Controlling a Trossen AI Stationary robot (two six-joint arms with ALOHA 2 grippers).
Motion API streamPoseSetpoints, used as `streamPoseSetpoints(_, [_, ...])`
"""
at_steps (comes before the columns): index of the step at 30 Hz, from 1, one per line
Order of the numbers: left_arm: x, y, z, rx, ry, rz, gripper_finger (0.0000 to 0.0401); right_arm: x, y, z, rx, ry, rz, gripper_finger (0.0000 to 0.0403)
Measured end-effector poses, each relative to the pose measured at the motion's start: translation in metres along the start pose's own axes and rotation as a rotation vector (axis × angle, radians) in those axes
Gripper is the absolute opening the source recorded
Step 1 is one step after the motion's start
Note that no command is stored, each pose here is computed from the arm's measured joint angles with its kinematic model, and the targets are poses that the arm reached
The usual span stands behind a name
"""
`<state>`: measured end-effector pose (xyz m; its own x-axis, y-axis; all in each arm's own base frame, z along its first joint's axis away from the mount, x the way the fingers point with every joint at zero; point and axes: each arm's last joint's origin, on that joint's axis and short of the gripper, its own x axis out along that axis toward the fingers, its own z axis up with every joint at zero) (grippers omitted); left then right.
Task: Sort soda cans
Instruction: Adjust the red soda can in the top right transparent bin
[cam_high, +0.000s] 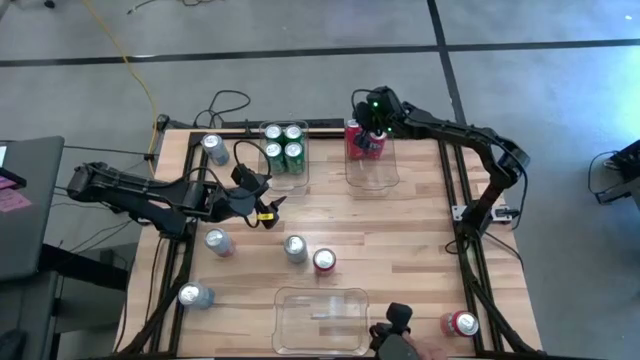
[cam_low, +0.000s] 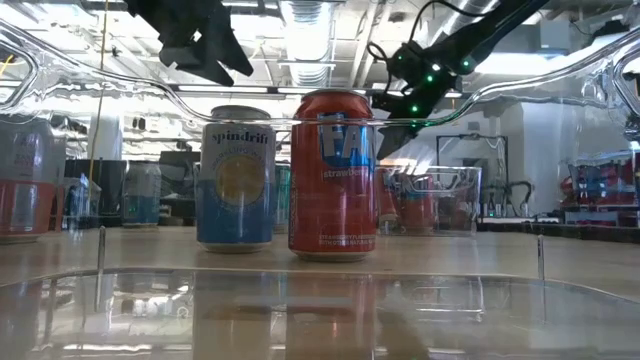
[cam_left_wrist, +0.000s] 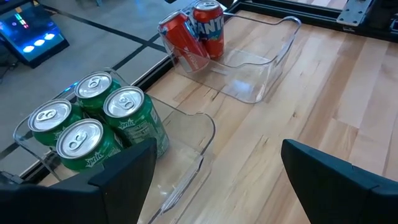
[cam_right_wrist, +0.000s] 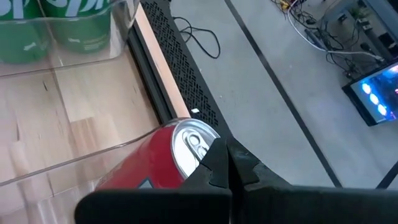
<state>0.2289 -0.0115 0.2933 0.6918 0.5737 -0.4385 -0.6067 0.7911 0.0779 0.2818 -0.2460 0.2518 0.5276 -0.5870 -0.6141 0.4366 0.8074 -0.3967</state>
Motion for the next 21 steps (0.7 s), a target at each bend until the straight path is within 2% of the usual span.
streamPoseSetpoints(14, [0.0, 0.0, 0.0, -0.004, -0.002, -0.001, 0.0338, 0.018, 0.006, -0.008, 0.029, 0.037, 0.05, 0.0])
streamPoseSetpoints(21, [0.0, 0.0, 0.0, 0.006, 0.001, 0.0, 0.0338, 0.01, 0.019, -0.008, 0.019, 0.092, 0.093, 0.0])
